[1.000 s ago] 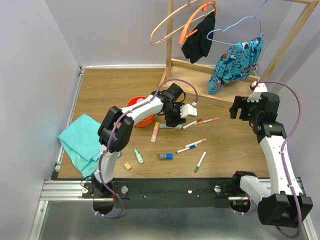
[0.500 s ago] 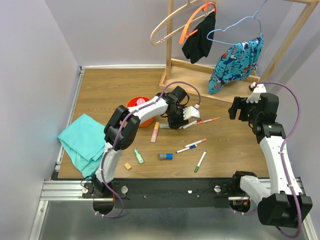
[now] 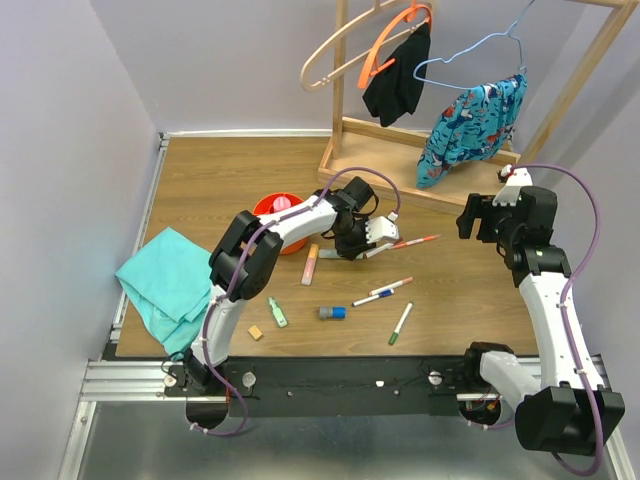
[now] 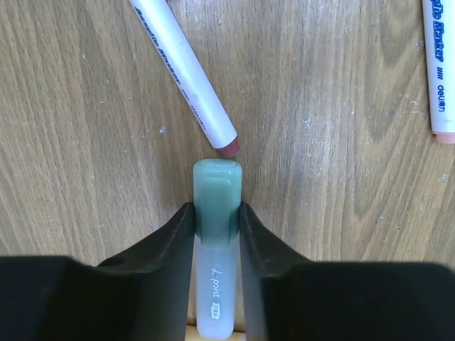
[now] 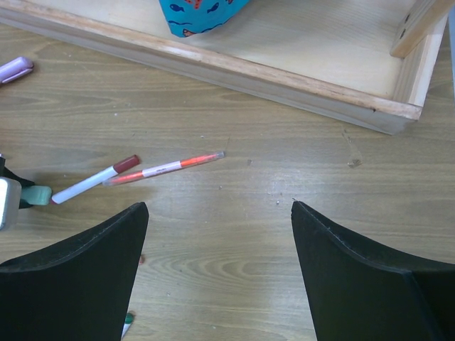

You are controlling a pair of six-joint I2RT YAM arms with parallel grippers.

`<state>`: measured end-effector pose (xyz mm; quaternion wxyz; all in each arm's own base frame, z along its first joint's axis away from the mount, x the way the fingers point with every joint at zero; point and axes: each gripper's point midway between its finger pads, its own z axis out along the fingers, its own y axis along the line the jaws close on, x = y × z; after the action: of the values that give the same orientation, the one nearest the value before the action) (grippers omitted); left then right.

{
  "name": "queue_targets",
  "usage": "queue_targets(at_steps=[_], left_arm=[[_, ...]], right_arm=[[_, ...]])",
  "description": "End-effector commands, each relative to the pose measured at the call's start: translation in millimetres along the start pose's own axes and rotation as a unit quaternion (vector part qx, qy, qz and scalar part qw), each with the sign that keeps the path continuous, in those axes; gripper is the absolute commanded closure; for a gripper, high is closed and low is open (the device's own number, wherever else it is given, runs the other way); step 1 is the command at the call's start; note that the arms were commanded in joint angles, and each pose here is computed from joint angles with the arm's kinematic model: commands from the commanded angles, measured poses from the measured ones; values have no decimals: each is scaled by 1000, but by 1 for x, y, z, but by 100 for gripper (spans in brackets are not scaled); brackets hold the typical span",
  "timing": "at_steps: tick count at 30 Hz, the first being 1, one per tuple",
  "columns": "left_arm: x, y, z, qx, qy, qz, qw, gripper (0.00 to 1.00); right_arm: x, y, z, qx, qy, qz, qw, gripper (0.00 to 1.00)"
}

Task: Sort the stationery into containers
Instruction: Pick up the pen from the center of the board, then place the pen in the storage box.

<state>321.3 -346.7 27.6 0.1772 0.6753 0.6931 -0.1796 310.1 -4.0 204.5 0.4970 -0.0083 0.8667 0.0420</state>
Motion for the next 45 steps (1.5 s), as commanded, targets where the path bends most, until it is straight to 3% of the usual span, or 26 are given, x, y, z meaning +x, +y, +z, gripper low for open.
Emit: queue_targets(at_steps=[1, 5, 11, 15, 16, 21, 23, 26, 29, 45], left_arm=[[3, -15, 2, 26, 3, -15, 1000, 74], [-23, -16, -33, 12, -31, -10, 999, 75], [-94, -22, -143, -36, -182, 8, 983, 76], [-108, -25, -204, -78, -300, -9, 951, 76], [-121, -15, -222, -110, -347, 6, 932, 76], [-99, 9, -259, -178, -413, -57, 891, 79], [-81, 38, -282, -226, -432, -94, 868, 81], [-53, 64, -297, -256, -448, -132, 846, 81], [-41, 76, -290, -250, -452, -148, 844, 81], [-7, 115, -216, -204, -430, -210, 854, 81]], right_arm=[[0, -3, 1, 4, -3, -1, 1000, 11], [-4, -5, -2, 10, -8, -5, 1000, 11], [-7, -5, -5, 13, -14, -6, 1000, 11], [-10, -5, -5, 13, -17, -6, 1000, 11], [-10, -5, -4, 13, -16, -6, 1000, 11], [-19, -5, -4, 11, -24, -1, 1000, 12], [-21, -5, -3, 11, -26, -1, 1000, 12], [-24, -7, -3, 16, -27, -5, 999, 12], [-23, -8, -2, 18, -24, -6, 1000, 12], [-13, -20, 8, 33, 3, -11, 999, 12]])
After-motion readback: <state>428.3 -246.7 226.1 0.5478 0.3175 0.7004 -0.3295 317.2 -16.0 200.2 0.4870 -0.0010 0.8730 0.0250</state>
